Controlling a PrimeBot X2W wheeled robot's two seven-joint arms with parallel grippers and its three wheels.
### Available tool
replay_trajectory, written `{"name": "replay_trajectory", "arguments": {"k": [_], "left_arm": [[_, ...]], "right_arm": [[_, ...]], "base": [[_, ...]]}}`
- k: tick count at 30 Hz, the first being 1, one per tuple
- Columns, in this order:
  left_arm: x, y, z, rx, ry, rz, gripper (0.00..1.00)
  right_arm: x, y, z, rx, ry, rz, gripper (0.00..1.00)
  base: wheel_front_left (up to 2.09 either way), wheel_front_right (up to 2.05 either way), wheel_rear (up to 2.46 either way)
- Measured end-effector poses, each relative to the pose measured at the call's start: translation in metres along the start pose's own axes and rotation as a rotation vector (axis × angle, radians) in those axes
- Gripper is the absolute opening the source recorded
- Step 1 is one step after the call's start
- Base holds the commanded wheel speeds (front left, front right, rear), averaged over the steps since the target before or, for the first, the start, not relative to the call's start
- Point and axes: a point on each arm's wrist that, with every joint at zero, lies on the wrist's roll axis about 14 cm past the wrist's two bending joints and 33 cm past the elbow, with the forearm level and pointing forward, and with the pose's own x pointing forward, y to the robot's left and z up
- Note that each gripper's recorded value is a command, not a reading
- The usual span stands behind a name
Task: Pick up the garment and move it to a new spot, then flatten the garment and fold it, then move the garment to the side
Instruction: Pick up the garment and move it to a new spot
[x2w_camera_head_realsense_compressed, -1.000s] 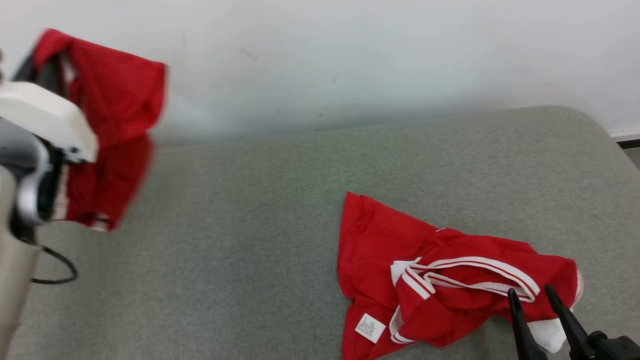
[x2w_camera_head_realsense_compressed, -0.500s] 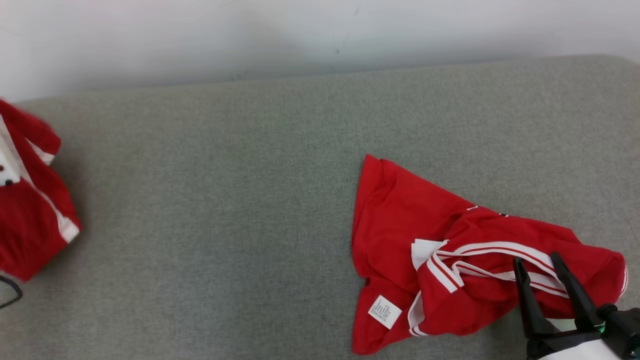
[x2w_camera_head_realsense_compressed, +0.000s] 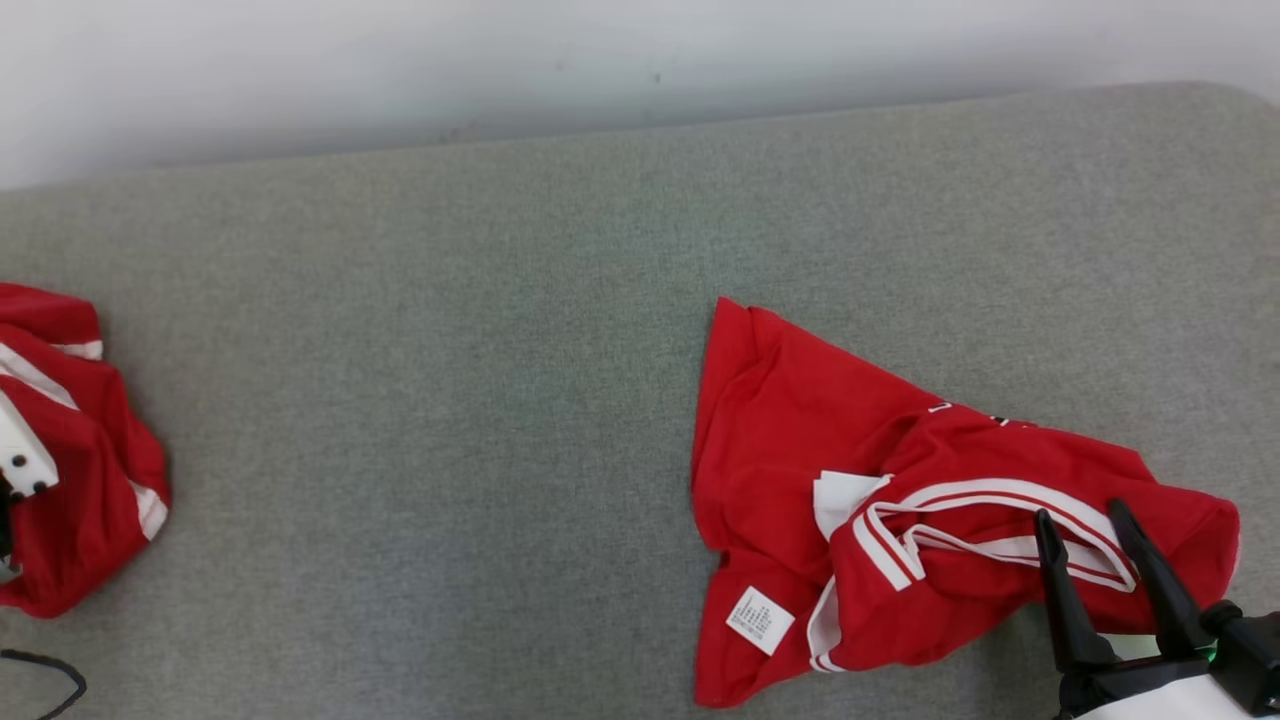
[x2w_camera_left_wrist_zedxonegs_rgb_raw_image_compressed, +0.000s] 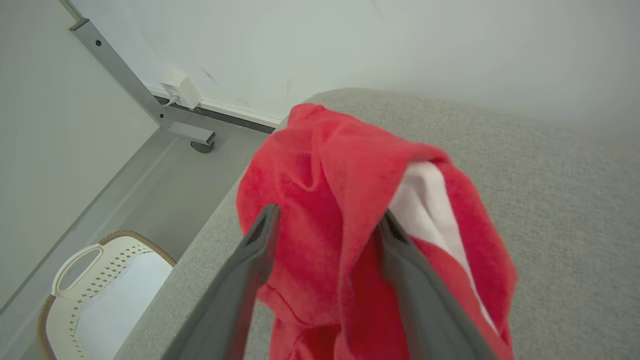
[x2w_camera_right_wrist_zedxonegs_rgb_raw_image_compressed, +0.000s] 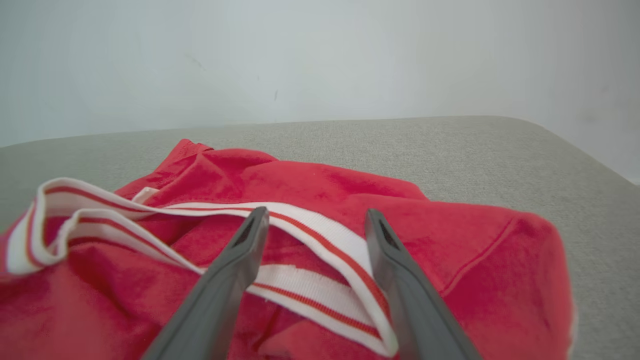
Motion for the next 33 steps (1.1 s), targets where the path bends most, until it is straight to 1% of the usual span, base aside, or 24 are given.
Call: {"name": "replay_trajectory", "arguments": {"k": [4,6,10,17,20,25,27,31,33], "left_arm": [[-0.009,0.007,0.004,0.016,-0.012,-0.018,1.0],[-0.016,0.01,0.013,0.026,-0.045,-0.038,1.0],[-0.036,0.002,0.036,0.016,-0.141,-0.104,1.0],[-0.083,-0.007,0.077,-0.035,-0.344,-0.194,1.0],[-0.107,-0.022,0.092,-0.073,-0.421,-0.256,1.0],[-0.146,-0.065,0.099,-0.098,-0.504,-0.405,1.0],[-0.161,-0.081,0.101,-0.134,-0.528,-0.457,1.0],[-0.188,-0.116,0.082,-0.141,-0.532,-0.563,1.0],[-0.2,-0.128,0.075,-0.146,-0.547,-0.597,1.0]], "right_arm": [[-0.005,0.005,0.008,0.0,-0.027,0.009,1.0],[-0.011,0.005,0.012,0.007,-0.043,0.002,1.0],[-0.024,0.006,0.013,0.017,-0.053,-0.007,1.0],[-0.037,0.019,0.023,0.03,-0.095,0.018,1.0],[-0.042,0.023,0.027,0.027,-0.112,0.028,1.0],[-0.049,0.017,0.036,0.015,-0.143,0.014,1.0],[-0.052,0.013,0.038,0.011,-0.15,0.003,1.0],[-0.058,0.004,0.043,0.006,-0.167,-0.027,1.0],[-0.061,0.0,0.044,0.002,-0.169,-0.036,1.0]], "base": [[0.0,0.0,0.0],[0.0,0.0,0.0],[0.0,0.0,0.0],[0.0,0.0,0.0],[0.0,0.0,0.0],[0.0,0.0,0.0],[0.0,0.0,0.0],[0.0,0.0,0.0],[0.0,0.0,0.0]]}}
